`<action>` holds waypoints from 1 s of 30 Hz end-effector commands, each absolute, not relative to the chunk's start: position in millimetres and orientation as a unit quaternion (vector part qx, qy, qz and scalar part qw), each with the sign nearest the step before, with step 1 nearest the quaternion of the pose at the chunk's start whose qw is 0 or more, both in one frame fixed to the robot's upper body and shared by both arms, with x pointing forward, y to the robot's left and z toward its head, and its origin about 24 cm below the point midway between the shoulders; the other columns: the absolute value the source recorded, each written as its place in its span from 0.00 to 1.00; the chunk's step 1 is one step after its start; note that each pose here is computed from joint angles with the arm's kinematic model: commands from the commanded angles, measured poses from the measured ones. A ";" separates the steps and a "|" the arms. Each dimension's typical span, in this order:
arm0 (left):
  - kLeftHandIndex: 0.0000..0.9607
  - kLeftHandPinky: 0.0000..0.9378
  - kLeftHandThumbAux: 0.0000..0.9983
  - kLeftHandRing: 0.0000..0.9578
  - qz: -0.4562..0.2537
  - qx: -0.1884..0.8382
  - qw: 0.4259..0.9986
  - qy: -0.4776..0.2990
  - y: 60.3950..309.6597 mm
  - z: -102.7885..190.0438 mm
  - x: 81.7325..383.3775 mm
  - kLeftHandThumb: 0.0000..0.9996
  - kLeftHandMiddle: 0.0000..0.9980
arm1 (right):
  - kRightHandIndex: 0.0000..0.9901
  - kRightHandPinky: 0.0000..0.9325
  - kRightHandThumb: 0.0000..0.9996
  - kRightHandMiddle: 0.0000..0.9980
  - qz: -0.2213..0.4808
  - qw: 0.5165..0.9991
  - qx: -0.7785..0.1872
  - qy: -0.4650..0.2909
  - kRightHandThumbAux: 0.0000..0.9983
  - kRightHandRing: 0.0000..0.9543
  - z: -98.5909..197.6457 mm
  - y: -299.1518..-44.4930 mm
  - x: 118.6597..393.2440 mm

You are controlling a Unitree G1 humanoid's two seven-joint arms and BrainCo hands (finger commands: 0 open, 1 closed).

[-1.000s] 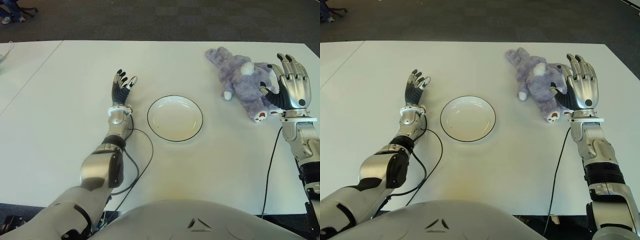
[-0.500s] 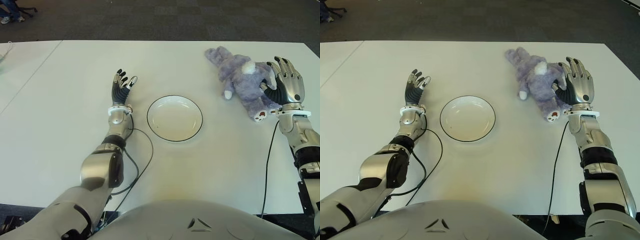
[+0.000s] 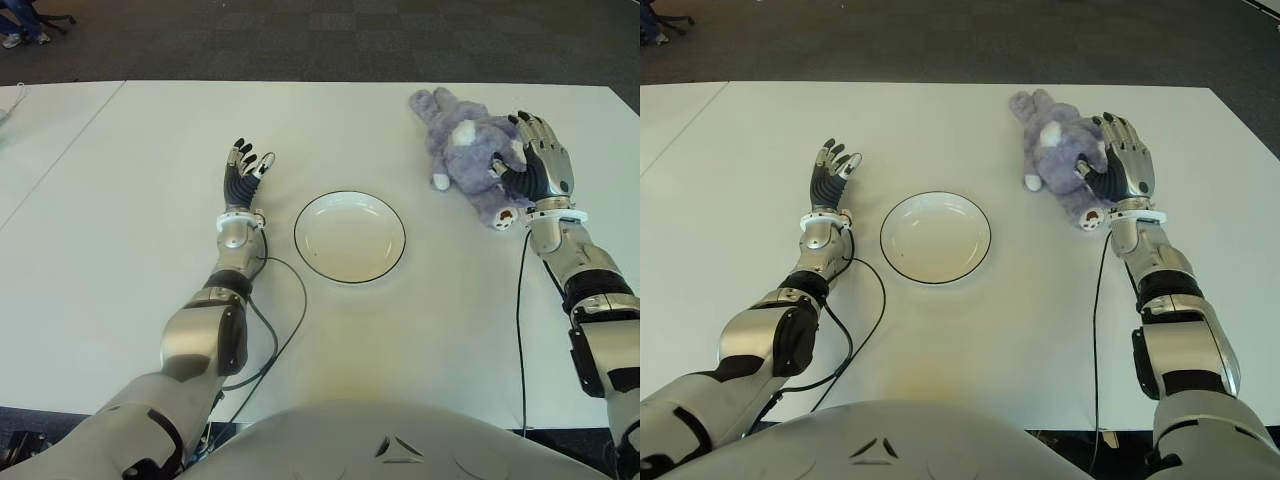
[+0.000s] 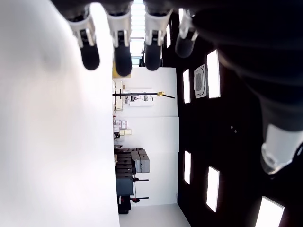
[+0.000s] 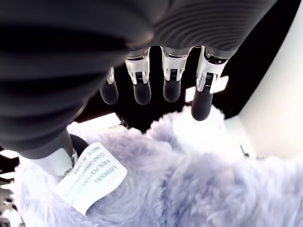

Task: Put the doll into the plate.

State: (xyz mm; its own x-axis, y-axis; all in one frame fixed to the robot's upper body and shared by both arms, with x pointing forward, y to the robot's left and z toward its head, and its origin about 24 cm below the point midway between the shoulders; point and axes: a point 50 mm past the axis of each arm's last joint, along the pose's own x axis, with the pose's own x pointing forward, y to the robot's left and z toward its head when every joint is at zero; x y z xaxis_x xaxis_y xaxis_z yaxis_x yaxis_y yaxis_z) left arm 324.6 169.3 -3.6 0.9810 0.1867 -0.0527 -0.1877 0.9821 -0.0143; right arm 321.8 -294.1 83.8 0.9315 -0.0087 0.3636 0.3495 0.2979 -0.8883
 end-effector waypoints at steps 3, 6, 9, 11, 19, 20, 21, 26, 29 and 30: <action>0.05 0.17 0.56 0.16 0.108 -0.026 0.959 0.261 158.0 -96.9 243.8 0.00 0.15 | 0.00 0.19 0.52 0.00 -0.093 0.812 -0.558 -0.141 0.53 0.01 72.2 -278.6 326.8; 0.05 0.17 0.56 0.17 0.109 -0.027 0.959 0.260 158.1 -97.1 243.3 0.00 0.15 | 0.00 0.19 0.54 0.00 -0.093 0.813 -0.557 -0.144 0.53 0.00 71.6 -276.8 327.3; 0.05 0.17 0.55 0.17 0.108 -0.028 0.959 0.260 158.0 -97.1 243.2 0.00 0.15 | 0.00 0.21 0.56 0.00 -0.095 0.812 -0.556 -0.150 0.52 0.00 71.6 -275.4 327.6; 0.05 0.15 0.55 0.17 0.108 -0.026 0.959 0.262 158.0 -97.3 243.2 0.00 0.15 | 0.00 0.21 0.58 0.00 -0.098 0.809 -0.558 -0.155 0.51 0.00 71.8 -274.5 327.7; 0.04 0.17 0.53 0.16 0.107 -0.032 0.961 0.254 157.2 -95.7 244.5 0.00 0.14 | 0.00 0.28 0.62 0.00 -0.116 0.803 -0.557 -0.175 0.51 0.00 73.4 -272.8 327.9; 0.04 0.16 0.54 0.16 0.107 -0.033 0.961 0.254 157.2 -95.6 244.8 0.00 0.14 | 0.00 0.28 0.62 0.00 -0.119 0.803 -0.556 -0.177 0.51 0.00 73.7 -272.7 327.9; 0.04 0.16 0.54 0.15 0.107 -0.033 0.961 0.254 157.1 -95.5 245.0 0.00 0.14 | 0.00 0.28 0.62 0.00 -0.121 0.804 -0.554 -0.177 0.51 0.00 73.8 -272.8 328.0; 0.04 0.15 0.54 0.14 0.106 -0.036 0.961 0.253 157.1 -95.7 244.4 0.00 0.13 | 0.00 0.27 0.60 0.00 -0.131 0.819 -0.536 -0.159 0.52 0.01 67.6 -271.2 327.4; 0.04 0.14 0.53 0.14 0.104 -0.035 0.962 0.250 157.2 -95.5 244.1 0.00 0.13 | 0.00 0.29 0.59 0.00 -0.130 0.837 -0.514 -0.137 0.53 0.03 50.9 -261.6 322.3; 0.03 0.15 0.53 0.14 0.104 -0.034 0.962 0.250 157.2 -95.5 244.1 0.00 0.12 | 0.00 0.29 0.55 0.00 -0.128 0.842 -0.508 -0.130 0.55 0.04 45.4 -258.0 320.5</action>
